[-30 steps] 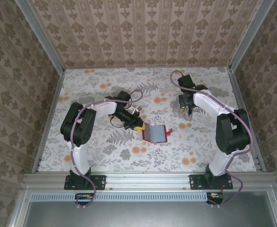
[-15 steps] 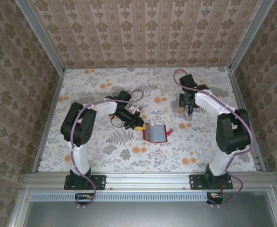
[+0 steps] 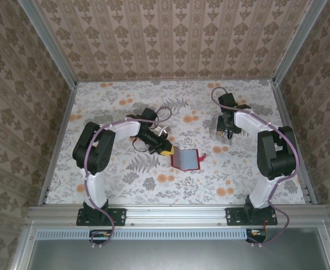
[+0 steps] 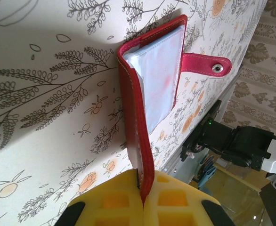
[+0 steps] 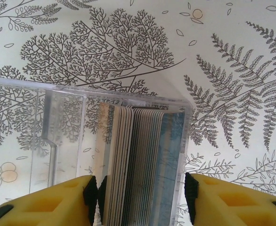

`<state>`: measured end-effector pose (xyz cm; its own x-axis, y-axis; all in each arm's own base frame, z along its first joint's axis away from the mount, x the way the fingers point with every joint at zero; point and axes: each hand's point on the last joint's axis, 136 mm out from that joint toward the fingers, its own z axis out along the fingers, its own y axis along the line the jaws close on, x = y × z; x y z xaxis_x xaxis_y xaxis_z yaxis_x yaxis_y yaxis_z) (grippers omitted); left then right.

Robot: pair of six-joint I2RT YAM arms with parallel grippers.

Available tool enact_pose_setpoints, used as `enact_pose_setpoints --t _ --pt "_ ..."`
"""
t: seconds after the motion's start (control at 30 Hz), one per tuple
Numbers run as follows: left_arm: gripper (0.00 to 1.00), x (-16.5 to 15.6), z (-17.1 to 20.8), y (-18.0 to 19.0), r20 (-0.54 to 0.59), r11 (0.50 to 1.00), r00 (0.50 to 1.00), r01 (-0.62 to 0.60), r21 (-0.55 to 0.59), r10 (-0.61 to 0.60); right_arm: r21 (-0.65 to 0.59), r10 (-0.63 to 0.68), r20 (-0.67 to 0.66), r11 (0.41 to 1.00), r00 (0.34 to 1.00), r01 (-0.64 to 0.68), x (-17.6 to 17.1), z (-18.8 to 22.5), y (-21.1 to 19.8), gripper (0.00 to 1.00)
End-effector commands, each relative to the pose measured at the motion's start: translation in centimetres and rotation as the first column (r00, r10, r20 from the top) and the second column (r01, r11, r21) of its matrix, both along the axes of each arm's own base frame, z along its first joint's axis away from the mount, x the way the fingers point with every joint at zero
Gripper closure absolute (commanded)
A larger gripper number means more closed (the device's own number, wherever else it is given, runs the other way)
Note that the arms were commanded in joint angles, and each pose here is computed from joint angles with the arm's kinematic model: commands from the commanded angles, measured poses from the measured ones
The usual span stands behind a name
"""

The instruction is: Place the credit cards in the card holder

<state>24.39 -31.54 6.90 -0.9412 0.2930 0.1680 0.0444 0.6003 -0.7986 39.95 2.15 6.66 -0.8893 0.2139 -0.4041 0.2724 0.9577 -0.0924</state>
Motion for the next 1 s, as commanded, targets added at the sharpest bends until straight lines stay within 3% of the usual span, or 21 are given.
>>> enact_pose_setpoints --t 0.0,0.37,0.77,0.9,0.97 --pt "1.00 -0.1 -0.4 -0.5 -0.011 1.000 1.000 0.010 -0.007 -0.010 -0.027 -0.016 0.021 0.999 1.000 0.017 -0.8 2.2 -1.4 0.46" --pt "1.00 -0.4 -0.7 -0.6 -0.015 1.000 1.000 0.022 -0.004 -0.022 0.021 -0.018 0.018 1.000 1.000 0.018 -1.4 2.4 -2.1 0.51" --pt "1.00 -0.5 -0.8 -0.6 -0.021 1.000 0.999 0.027 -0.007 -0.028 0.071 0.001 0.027 0.997 1.000 -0.003 -1.2 2.6 -1.3 0.82" --pt "1.00 -0.6 -0.9 -0.7 -0.035 0.999 0.999 0.030 -0.012 -0.031 0.062 0.008 0.025 0.998 1.000 -0.009 -1.4 2.9 -1.4 0.82" --pt "1.00 -0.5 -0.9 -0.6 -0.025 1.000 0.999 0.030 -0.008 -0.031 0.053 0.008 0.021 0.999 1.000 -0.009 -1.5 2.9 -1.5 0.77"
